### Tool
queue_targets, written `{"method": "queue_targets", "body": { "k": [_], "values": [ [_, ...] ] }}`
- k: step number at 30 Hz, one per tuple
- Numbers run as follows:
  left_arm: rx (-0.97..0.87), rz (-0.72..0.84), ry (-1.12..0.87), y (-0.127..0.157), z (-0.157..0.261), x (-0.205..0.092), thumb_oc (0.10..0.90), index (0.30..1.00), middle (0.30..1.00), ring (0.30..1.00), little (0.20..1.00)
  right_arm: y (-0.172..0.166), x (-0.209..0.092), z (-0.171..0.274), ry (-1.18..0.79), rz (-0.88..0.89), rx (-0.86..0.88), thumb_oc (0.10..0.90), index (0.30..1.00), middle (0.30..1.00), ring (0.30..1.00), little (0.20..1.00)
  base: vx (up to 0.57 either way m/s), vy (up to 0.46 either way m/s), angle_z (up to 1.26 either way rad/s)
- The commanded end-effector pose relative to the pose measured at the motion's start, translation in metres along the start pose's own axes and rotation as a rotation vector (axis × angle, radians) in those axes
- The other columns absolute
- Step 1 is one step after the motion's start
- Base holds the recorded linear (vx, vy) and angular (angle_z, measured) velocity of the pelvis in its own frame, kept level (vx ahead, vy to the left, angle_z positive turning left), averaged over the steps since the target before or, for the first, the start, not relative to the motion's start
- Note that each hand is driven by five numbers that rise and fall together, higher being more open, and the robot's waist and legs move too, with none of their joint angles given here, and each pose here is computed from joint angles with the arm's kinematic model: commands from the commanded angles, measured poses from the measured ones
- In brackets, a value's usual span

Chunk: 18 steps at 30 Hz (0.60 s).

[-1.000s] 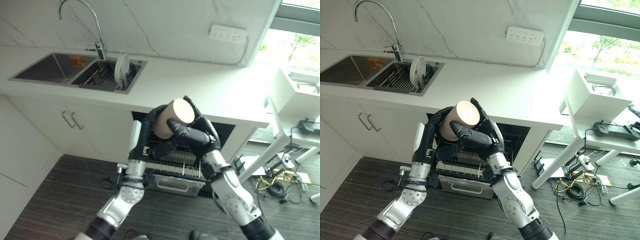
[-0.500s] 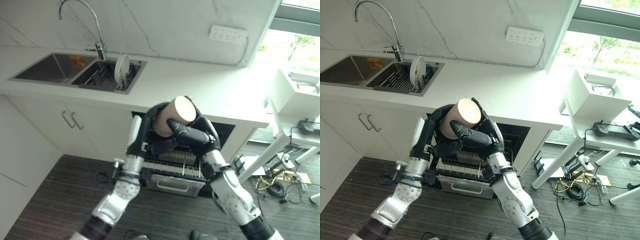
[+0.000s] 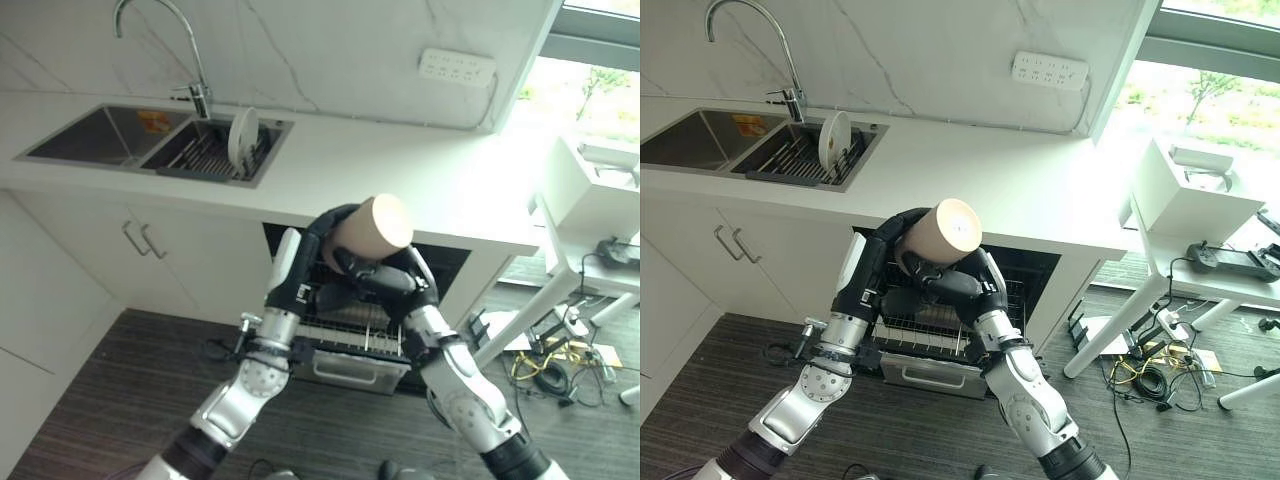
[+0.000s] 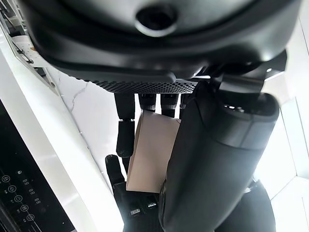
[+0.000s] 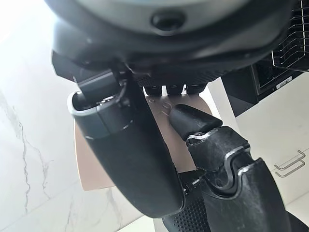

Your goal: Place the dishes in the dishwasher.

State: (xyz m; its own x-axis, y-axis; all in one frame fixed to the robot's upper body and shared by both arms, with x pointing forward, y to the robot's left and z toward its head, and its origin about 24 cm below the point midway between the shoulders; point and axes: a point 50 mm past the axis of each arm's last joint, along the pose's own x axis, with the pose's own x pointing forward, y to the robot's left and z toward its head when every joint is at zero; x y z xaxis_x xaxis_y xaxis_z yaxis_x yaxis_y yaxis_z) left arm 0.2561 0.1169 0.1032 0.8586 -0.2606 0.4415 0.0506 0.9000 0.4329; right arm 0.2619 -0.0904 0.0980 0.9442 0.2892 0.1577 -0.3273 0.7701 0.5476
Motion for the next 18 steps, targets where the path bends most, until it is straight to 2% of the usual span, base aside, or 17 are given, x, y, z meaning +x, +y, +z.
{"method": "queue_targets", "body": {
  "k": [1,18],
  "values": [
    [-0.093,-0.089,-0.281,-0.016,0.049,0.024,0.4,0.3,0.3,0.3,0.3,0.054,0.023,0.053,-0.3,0.238,0.073,0.8,0.9,0.9,0.9,0.9,0.0,0.0,0.0],
    [-0.085,-0.119,-0.226,-0.03,0.032,0.017,0.4,0.3,0.3,0.3,0.3,0.05,0.022,0.076,-0.418,0.213,0.077,0.8,0.9,0.9,0.9,0.9,0.0,0.0,0.0]
  ]
}}
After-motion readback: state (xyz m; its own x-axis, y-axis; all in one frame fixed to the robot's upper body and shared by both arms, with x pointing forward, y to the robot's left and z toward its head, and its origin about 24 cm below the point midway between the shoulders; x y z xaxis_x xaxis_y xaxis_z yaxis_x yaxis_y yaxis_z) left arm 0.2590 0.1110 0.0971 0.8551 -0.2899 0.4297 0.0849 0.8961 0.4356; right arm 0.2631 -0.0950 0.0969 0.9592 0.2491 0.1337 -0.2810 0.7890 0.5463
